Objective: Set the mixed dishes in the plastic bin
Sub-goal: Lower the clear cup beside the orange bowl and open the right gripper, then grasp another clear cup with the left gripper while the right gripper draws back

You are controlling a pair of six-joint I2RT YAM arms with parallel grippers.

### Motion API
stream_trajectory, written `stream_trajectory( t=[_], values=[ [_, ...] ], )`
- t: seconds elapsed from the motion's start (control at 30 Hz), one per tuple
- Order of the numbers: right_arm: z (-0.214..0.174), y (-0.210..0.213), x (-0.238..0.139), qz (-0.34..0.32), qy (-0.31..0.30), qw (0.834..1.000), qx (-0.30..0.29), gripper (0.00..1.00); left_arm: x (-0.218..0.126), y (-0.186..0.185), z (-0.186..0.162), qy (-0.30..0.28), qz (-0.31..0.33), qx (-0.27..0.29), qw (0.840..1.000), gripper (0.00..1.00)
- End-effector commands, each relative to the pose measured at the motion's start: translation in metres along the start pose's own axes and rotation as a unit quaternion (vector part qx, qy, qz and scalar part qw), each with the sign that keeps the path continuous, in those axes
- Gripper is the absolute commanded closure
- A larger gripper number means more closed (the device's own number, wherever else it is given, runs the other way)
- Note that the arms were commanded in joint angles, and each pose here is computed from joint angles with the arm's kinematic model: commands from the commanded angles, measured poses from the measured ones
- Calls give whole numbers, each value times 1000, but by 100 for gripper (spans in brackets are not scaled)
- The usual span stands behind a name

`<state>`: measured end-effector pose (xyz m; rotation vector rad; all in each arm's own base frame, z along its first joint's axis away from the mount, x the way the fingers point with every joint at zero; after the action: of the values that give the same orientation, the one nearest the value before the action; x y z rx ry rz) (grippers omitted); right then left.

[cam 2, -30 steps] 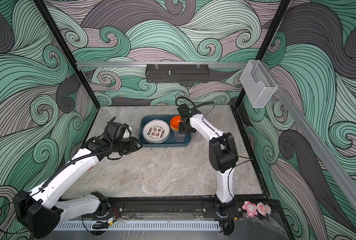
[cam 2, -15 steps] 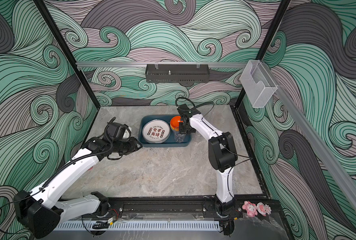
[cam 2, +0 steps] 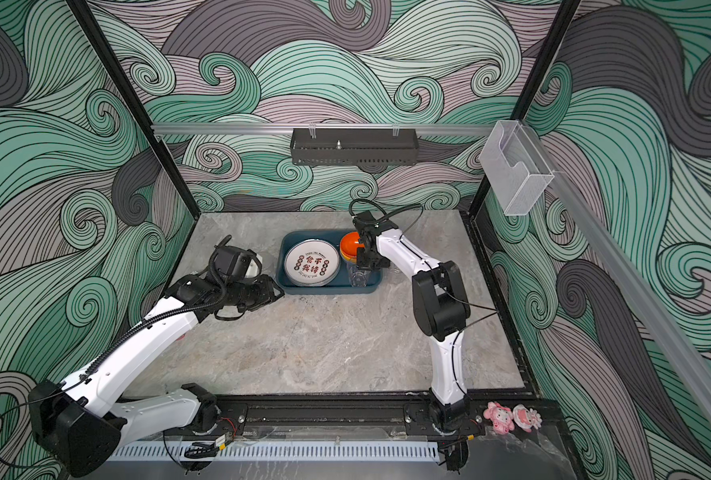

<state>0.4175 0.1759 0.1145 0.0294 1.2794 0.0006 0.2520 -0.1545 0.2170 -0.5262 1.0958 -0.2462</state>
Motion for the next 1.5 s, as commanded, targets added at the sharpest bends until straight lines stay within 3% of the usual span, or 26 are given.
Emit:
stream_trajectory(
  t=[0.0, 0.1, 0.67, 0.9, 1.1, 1.47],
  values=[
    [-1, -3, 5, -5, 5, 1000, 7, 89, -3, 1, 2, -8, -4, -8, 1000, 59],
    [0, -4, 1, -4, 1, 1000, 9, 78, -3, 1, 1, -6, -4, -9, 1000, 59],
    [-2, -6, -80, 49, -63, 997, 9, 70, -8, 9, 22, -30, 12, -11, 999, 59],
    [-22, 7, -111, 127, -81, 989, -4, 66, -12, 23, 52, -50, 33, -25, 998, 58],
    [-44, 25, -131, 186, -95, 977, -36, 63, -5, 42, 82, -62, 58, -43, 995, 50],
    [-93, 58, -144, 248, -89, 958, -110, 62, 31, 84, 134, -56, 120, -104, 986, 41]
  ],
)
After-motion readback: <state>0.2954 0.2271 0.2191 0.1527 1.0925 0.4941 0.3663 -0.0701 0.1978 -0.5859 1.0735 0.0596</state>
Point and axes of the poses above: each gripper's point midway between its finger pads, its own x axis out along the fingers, its own y axis along the line the jaws close on, z = x × y, the point moved 3 cm from there along -x, back along the fingers, and after that the axes turned 2 degrees about x, right-handed, at the moved point
